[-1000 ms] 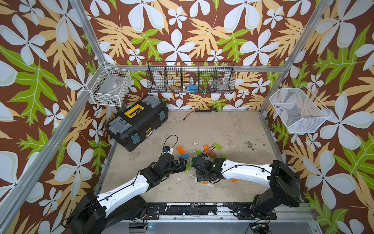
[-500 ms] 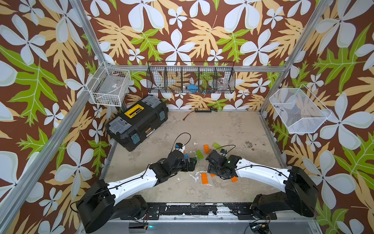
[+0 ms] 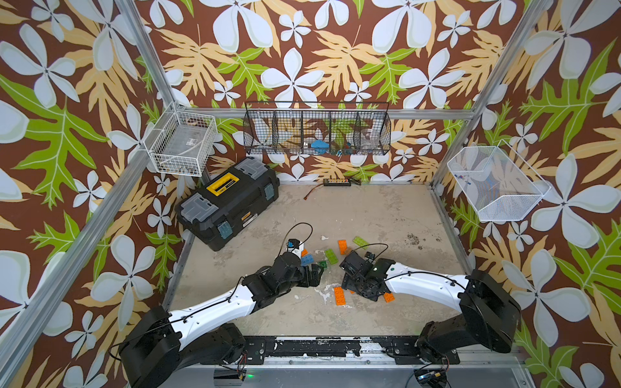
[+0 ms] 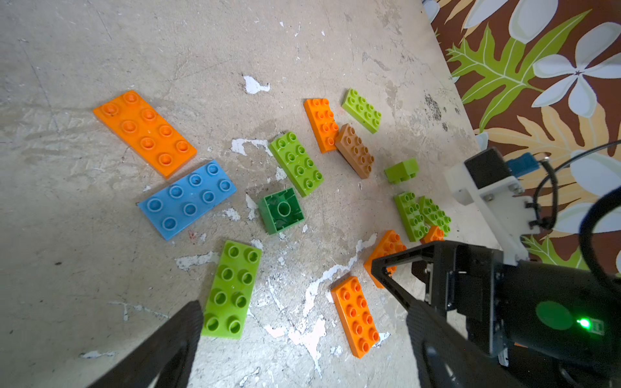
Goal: Assemble a small pinwheel with lego
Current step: Assemble the lego brick at the center of the board.
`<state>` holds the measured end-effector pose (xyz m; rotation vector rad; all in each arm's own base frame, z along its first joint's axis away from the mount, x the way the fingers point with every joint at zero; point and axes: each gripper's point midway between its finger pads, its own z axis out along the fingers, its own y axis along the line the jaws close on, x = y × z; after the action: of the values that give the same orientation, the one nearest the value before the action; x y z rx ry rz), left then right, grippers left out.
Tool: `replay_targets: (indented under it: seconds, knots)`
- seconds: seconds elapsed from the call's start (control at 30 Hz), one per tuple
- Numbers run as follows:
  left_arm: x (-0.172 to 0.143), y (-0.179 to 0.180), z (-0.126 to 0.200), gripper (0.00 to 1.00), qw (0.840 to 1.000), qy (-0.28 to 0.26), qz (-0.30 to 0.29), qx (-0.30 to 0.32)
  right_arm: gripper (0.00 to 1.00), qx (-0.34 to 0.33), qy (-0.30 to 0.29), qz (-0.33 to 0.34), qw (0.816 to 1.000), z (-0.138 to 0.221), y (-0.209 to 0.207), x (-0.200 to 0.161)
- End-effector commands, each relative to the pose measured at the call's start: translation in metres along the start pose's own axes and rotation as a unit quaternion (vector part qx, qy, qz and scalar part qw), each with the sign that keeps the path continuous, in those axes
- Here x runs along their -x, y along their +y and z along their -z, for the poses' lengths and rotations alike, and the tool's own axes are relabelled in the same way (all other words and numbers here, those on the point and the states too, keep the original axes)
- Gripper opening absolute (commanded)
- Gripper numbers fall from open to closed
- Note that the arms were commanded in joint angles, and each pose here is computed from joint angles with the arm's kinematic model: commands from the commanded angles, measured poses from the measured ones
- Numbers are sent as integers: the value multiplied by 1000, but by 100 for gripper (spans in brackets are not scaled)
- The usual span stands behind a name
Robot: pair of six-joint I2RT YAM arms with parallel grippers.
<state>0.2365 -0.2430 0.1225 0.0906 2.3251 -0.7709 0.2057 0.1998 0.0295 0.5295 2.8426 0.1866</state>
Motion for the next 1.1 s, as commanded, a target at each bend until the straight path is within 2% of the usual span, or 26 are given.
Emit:
replay_targets:
  seconds: [0.0,0.33,0.47,0.6,0.8,0.87,1.07]
  knots:
    - [2,1,2,97,1000,-4,-4,6,81,5,2,-2,1000,-4,5,3]
    - [5,2,6,97,1000,-9,-7,10,68,-21,1,12,1000,-19,6,14]
    - [5,3,7,97,1000,-11,-7,12,62,-59,2,36,998,-25,5,19]
    - [5,5,8,97,1000,-12,-7,14,52,-80,3,50,996,-26,2,18]
    - [3,10,10,97,1000,-15,-2,20,33,-66,-13,66,996,-21,10,24]
    - [6,14,11,99,1000,-12,13,18,29,-50,-19,83,995,-22,21,28]
    - [34,53,21,100,995,-28,92,20,27,-9,-40,138,990,-22,56,42]
